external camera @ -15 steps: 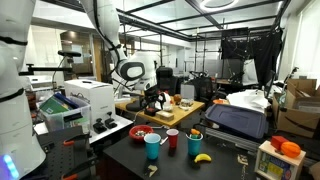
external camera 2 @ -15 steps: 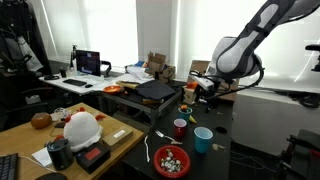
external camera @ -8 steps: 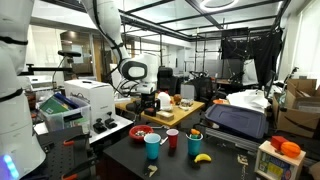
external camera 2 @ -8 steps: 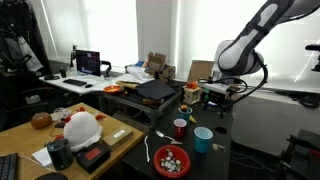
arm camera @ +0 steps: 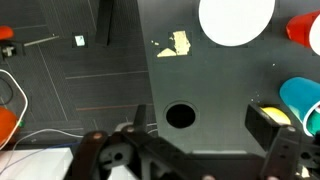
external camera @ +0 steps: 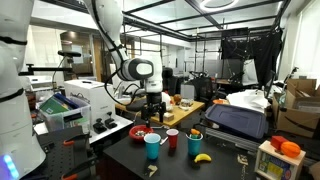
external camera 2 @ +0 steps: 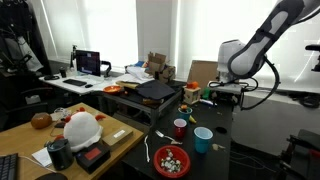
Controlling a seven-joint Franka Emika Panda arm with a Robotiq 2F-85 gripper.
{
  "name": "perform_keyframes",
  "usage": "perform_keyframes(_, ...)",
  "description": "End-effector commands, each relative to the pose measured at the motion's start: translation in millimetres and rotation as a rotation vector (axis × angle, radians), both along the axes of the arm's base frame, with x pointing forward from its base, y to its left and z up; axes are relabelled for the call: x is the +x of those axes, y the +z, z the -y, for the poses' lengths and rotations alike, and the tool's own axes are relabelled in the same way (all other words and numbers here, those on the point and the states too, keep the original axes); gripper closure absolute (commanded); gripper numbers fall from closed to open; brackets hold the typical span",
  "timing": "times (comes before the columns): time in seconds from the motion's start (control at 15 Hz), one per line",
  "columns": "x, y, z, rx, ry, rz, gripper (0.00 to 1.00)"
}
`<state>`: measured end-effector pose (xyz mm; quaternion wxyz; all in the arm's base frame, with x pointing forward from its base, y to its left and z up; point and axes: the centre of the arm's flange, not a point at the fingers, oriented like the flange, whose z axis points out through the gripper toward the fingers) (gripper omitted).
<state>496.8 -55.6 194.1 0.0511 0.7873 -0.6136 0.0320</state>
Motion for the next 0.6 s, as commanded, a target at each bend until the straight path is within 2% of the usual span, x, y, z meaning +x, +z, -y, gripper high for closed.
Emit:
perform_keyframes(0.0,-1,18,9,-0.038,0.109,0.088,0.0)
perform_keyframes(0.33,7,31,11,-0.015,0.225,0.227,0.0)
perform_keyframes(0.4,9,32,10,0.002,0.223,0.199,0.0)
perform_keyframes(0.47,17,21,9,-0.029,0.198,0.193,0.0)
perform_keyframes(0.53,17,20,9,-0.025,0.201,0.192,0.0)
